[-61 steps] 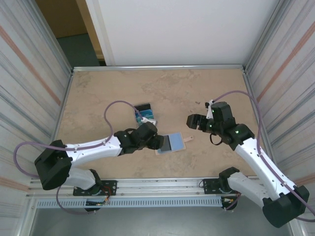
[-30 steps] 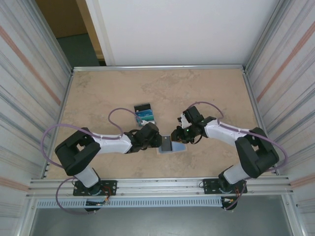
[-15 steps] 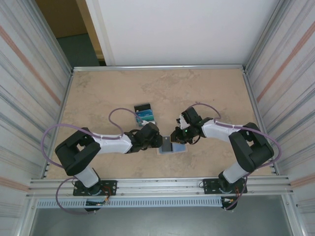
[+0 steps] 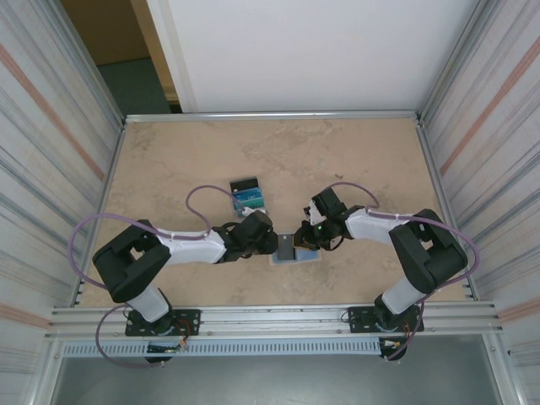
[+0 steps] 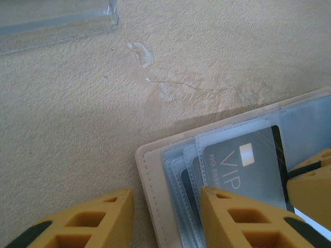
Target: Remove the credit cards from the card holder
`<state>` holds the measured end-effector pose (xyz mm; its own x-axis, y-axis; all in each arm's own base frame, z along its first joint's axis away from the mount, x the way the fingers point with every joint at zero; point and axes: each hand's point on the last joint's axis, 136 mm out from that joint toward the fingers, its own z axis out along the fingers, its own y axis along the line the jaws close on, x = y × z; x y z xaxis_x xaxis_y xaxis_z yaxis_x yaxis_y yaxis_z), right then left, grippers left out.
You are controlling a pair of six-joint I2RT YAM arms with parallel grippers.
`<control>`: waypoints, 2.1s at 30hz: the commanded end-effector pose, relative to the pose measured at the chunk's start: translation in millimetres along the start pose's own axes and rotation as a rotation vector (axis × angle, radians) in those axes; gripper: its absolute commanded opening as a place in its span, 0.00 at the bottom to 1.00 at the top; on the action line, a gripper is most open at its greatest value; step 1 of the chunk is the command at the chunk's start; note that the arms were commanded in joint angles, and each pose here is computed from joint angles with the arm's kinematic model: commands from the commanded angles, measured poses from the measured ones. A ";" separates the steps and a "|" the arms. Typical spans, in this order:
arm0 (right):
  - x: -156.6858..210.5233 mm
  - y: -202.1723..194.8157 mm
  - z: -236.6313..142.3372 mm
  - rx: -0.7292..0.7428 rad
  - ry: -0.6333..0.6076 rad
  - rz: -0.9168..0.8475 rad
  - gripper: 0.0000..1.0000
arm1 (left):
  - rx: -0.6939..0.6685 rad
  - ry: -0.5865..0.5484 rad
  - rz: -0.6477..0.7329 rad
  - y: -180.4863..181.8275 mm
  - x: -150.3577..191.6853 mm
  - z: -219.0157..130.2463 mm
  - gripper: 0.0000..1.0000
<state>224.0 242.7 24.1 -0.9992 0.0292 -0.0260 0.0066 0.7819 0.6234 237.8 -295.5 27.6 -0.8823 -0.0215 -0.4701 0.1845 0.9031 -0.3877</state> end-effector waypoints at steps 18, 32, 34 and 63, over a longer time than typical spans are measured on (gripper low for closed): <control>2.5 26.0 4.5 -0.240 0.037 0.040 0.12 | -0.051 0.072 0.037 4.7 16.6 -0.9 0.31; -2.2 26.3 1.0 -0.247 0.017 0.038 0.11 | -0.051 0.077 0.044 0.4 18.2 -4.5 0.31; -3.1 26.0 -0.8 -0.244 0.012 0.039 0.11 | -0.061 0.076 0.043 3.0 18.8 -5.0 0.31; -4.8 26.8 -6.9 -0.210 -0.009 0.006 0.12 | -0.089 0.072 0.052 6.7 16.8 -5.9 0.30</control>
<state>223.3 254.3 33.2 -0.9985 0.0529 0.0100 0.0423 0.6566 0.7531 229.5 -291.5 26.0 -0.8904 0.0183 -0.4548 0.1857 0.9269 -0.3262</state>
